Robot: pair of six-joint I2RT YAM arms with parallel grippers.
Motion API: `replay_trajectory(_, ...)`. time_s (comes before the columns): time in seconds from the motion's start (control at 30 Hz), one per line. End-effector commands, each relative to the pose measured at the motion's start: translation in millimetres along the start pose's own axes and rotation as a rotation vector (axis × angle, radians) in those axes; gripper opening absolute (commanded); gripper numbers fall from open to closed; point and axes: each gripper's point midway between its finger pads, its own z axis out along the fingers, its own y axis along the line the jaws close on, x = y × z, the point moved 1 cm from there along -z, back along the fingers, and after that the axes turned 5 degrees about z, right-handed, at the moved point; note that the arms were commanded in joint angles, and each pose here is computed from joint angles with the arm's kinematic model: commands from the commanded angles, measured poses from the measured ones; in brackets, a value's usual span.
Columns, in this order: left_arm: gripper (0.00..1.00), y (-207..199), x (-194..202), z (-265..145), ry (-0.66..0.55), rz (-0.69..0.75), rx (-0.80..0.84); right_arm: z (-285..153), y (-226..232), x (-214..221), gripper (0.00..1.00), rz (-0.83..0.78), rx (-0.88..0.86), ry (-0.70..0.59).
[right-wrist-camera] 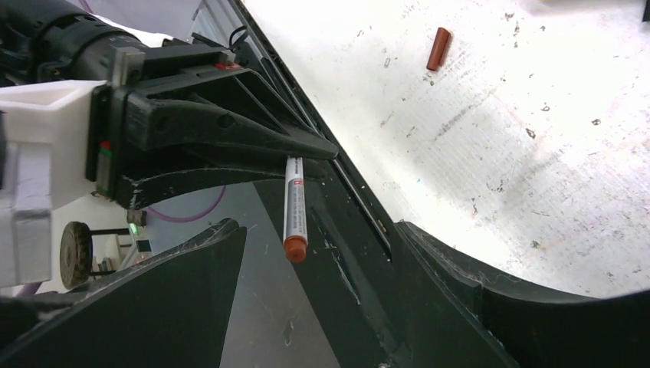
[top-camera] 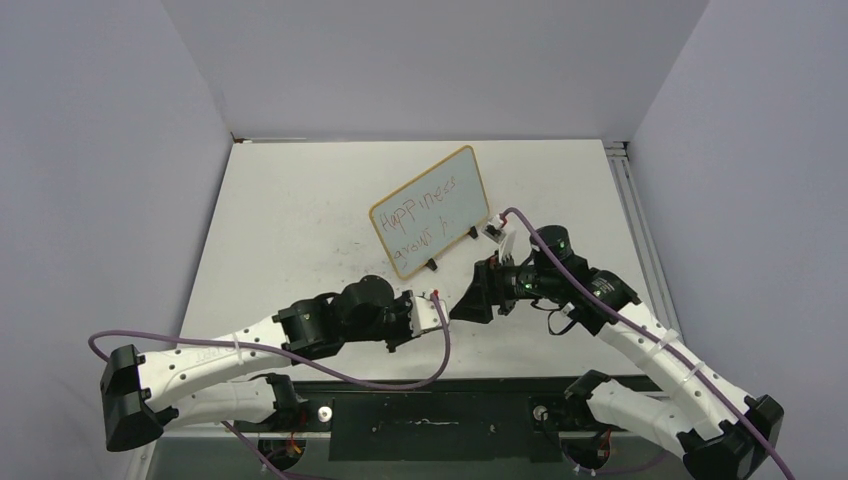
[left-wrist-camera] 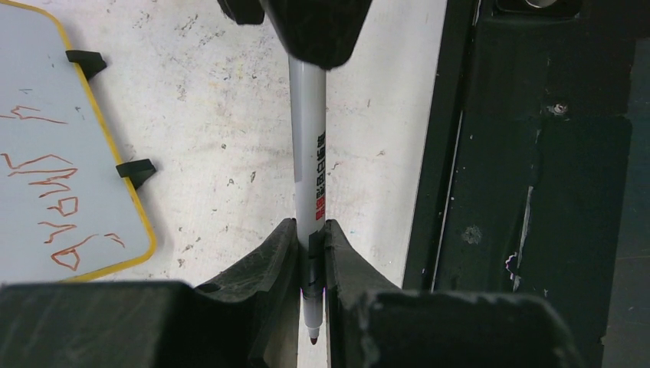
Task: Write a sentence on the whiteboard
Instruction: Adjust the whiteboard marker.
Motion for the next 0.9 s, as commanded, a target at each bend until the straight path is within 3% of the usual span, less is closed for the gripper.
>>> replay_trajectory(0.0,0.00,3,-26,-6,-0.070,-0.007,0.018,12,3,-5,0.69,-0.029,-0.020,-0.043)
replay_trajectory(0.2,0.00,3,-25,-3,-0.059,-0.001,0.019,28,11,7,0.62,-0.027,-0.072,-0.016)
replay_trajectory(0.37,0.00,2,-22,0,-0.045,0.001,0.023,37,11,12,0.50,-0.028,-0.072,-0.005)
replay_trajectory(0.87,0.00,5,-20,0,-0.036,0.004,0.008,42,7,19,0.38,-0.019,-0.074,0.025)
